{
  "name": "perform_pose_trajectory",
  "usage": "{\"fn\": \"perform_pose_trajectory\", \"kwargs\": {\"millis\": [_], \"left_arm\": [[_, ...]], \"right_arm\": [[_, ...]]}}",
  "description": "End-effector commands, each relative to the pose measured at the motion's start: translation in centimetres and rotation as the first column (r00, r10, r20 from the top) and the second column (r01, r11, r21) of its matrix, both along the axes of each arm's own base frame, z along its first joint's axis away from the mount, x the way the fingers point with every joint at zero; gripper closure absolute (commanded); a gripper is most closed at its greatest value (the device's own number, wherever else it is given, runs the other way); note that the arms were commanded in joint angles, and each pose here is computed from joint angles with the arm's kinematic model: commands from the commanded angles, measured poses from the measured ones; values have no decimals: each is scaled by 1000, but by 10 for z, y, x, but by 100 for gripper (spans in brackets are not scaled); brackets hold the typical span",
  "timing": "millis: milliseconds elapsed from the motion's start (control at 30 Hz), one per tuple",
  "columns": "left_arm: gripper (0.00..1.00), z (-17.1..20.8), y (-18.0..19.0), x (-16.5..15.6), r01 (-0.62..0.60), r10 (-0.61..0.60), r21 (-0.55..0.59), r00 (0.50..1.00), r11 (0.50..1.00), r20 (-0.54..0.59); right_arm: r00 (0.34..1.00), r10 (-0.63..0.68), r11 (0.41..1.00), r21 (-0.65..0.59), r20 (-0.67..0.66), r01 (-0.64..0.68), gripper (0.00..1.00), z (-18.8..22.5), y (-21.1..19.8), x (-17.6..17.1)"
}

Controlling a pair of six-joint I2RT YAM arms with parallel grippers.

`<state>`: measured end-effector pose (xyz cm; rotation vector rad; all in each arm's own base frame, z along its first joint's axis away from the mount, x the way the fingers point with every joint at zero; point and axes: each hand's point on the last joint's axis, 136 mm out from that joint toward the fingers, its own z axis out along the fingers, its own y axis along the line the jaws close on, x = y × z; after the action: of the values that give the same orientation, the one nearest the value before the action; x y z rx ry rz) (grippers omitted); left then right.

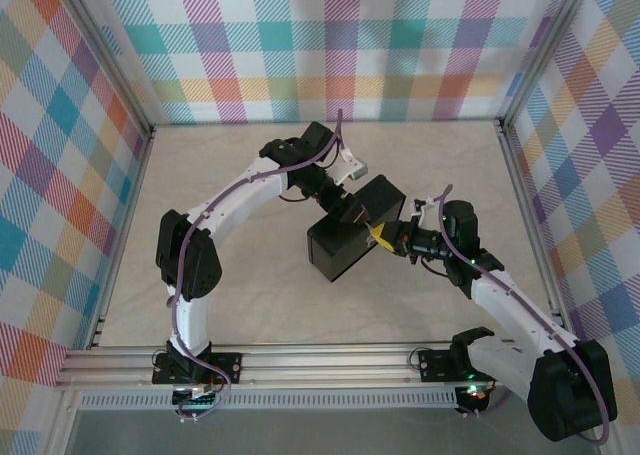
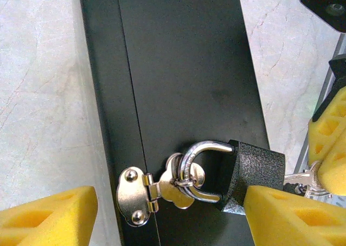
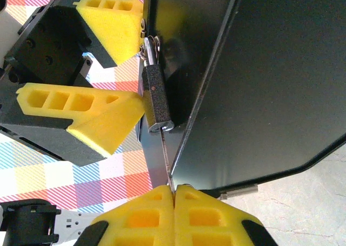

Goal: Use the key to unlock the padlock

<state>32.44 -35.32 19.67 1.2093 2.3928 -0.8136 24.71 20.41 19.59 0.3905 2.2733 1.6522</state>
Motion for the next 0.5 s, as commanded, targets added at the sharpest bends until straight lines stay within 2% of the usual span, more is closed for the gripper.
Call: {"fn": "perform_pose_trajectory", "kwargs": {"millis": [0,467], "left_arm": [[28,-4,4,-12,6,-5,21,999,1000,-44],[28,-1,3,-13,12,-11,12,999,1000,-52]], "right_arm": [[997,-51,999,6,57,51,100,10,-3,14],[995,-84,996,-6,51,85,100,6,-8,15]]}}
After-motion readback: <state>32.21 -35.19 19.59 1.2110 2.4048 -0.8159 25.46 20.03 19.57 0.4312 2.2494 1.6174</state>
